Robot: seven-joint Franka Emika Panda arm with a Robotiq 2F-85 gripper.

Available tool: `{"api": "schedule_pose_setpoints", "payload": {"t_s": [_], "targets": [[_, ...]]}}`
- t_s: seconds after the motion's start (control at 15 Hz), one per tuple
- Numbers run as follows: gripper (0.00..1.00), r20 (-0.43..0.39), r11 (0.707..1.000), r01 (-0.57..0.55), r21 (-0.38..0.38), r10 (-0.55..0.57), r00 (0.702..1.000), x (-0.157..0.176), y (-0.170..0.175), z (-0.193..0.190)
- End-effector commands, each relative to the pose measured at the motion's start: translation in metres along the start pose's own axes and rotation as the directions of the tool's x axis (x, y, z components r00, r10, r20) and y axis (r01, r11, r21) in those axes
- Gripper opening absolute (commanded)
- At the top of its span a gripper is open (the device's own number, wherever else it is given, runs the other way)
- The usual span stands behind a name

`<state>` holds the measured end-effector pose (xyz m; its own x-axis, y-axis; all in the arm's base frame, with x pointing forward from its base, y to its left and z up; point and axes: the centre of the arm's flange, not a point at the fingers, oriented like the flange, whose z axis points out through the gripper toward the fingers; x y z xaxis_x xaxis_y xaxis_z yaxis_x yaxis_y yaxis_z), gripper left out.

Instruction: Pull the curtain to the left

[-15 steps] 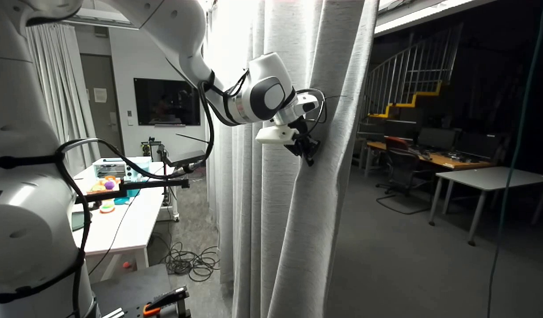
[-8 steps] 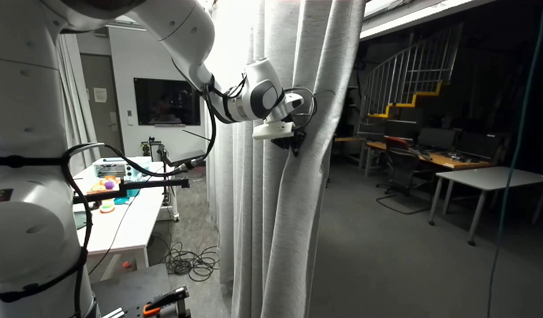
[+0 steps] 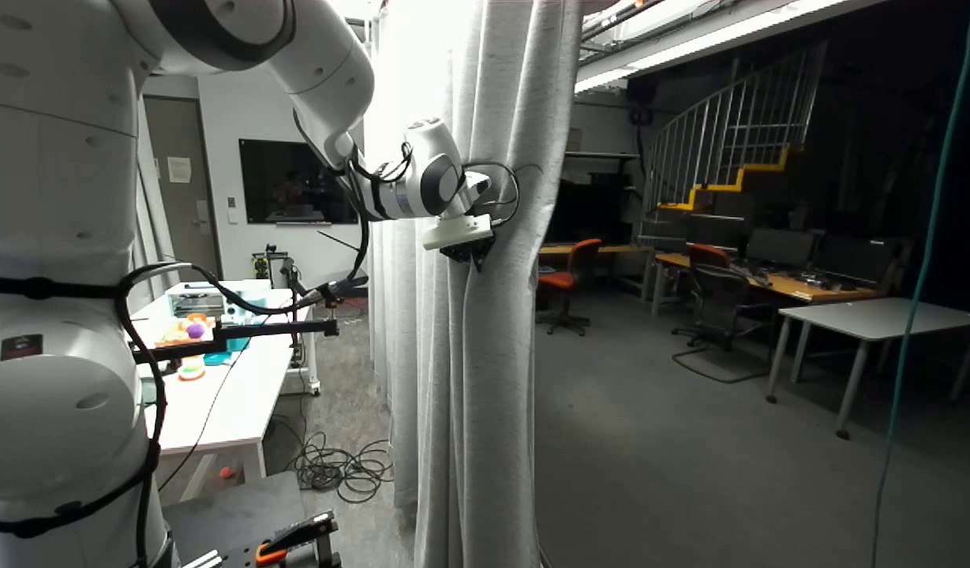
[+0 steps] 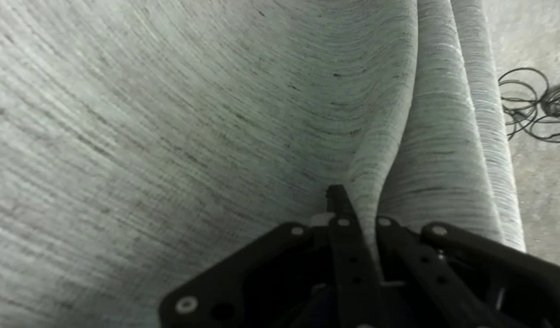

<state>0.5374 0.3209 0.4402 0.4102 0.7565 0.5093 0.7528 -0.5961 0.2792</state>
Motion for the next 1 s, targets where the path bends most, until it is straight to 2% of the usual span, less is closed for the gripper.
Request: {"api": "schedule_pose_setpoints", "payload": {"t_s": [0.0, 0.6, 0.73, 0.93], "targets": [[0.00, 0.000, 0.990, 0.126, 0.068, -0.126, 0.992, 0.018, -0.032, 0.035], [0.00, 0.038, 0.998, 0.052, 0.027, -0.053, 0.998, 0.005, 0.019, 0.042], [0.00, 0.036, 0.997, 0.065, 0.035, -0.066, 0.997, 0.010, 0.013, 0.048], [0.00, 0.003, 0.986, 0.146, 0.076, -0.147, 0.989, 0.028, -0.024, 0.052]]}}
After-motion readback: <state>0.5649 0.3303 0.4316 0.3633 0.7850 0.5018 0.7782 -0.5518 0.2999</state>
